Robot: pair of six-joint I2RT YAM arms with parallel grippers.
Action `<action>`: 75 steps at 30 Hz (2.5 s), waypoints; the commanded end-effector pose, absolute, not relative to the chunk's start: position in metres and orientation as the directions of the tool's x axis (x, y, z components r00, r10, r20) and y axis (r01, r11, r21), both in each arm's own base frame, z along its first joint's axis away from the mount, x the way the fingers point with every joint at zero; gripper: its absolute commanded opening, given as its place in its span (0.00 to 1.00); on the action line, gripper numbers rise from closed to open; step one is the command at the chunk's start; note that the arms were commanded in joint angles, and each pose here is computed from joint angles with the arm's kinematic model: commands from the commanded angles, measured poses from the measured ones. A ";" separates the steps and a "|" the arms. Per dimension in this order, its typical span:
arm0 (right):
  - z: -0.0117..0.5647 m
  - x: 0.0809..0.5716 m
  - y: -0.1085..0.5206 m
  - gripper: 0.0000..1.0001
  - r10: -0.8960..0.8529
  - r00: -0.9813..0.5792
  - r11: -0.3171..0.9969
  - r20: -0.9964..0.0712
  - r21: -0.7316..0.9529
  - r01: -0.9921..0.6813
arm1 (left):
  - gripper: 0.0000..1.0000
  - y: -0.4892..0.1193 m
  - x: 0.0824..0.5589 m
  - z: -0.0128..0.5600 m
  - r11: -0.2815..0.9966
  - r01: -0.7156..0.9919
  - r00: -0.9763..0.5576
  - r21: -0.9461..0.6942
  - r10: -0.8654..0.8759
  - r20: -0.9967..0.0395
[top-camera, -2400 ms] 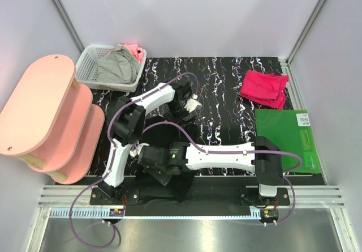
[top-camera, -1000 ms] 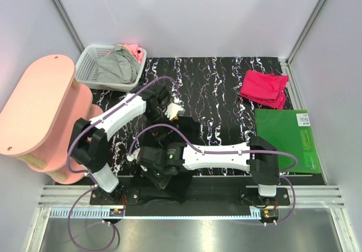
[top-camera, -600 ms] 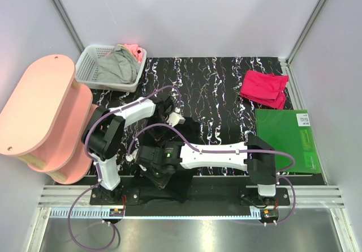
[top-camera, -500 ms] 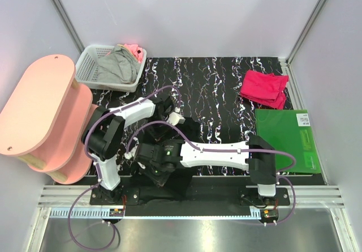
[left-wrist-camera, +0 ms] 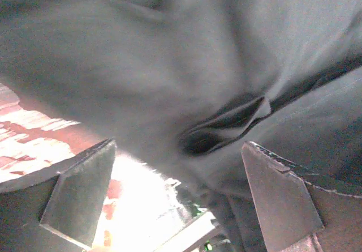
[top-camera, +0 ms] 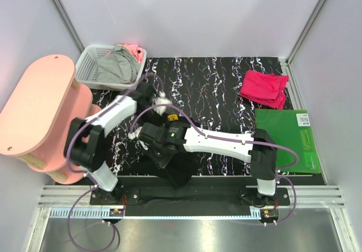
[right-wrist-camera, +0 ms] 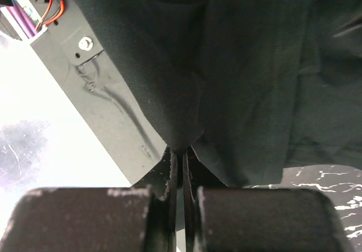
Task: Fold and stack the t-shirts
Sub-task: Fold the tshirt
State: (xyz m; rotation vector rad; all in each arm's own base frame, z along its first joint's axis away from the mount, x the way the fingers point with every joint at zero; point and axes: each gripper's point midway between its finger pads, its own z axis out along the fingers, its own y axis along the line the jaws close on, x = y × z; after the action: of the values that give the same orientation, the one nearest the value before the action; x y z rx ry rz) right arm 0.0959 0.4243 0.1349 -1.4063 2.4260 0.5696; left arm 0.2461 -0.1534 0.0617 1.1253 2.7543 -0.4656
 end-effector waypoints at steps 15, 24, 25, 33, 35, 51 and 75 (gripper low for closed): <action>0.225 0.149 0.441 0.00 -0.688 -0.394 0.432 -0.609 0.093 -0.897 | 0.99 -0.089 0.276 0.193 0.773 0.603 -0.680 -0.198 0.367 -0.635; 0.188 0.224 0.428 0.00 -0.662 -0.483 0.514 -0.574 0.121 -0.849 | 0.99 -0.080 0.273 0.185 0.782 0.588 -0.694 -0.206 0.357 -0.626; 0.185 0.236 0.426 0.00 -0.649 -0.496 0.531 -0.577 0.124 -0.838 | 0.99 -0.079 0.272 0.186 0.782 0.590 -0.689 -0.200 0.358 -0.630; 0.172 0.324 0.395 0.00 -0.550 -0.591 0.642 -0.589 0.155 -0.751 | 0.99 -0.074 0.263 0.167 0.781 0.589 -0.709 -0.209 0.375 -0.597; 0.174 0.334 0.390 0.00 -0.532 -0.603 0.652 -0.595 0.166 -0.740 | 0.99 -0.073 0.262 0.163 0.780 0.590 -0.713 -0.211 0.379 -0.590; 0.073 0.436 0.364 0.00 -0.413 -0.769 0.743 -0.488 0.307 -0.594 | 0.99 -0.083 0.244 0.174 0.745 0.617 -0.702 -0.255 0.374 -0.607; 0.213 0.458 0.273 0.93 -0.106 -0.754 0.930 -0.648 0.204 -0.306 | 0.99 -0.210 0.366 0.137 0.682 0.651 -0.720 -0.333 0.417 -0.555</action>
State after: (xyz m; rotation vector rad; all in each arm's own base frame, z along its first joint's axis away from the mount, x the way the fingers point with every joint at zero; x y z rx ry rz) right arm 0.4891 0.2641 0.1548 -0.3235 2.4699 0.2195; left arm 0.3200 -0.1926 0.1235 0.9519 2.5123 -0.7517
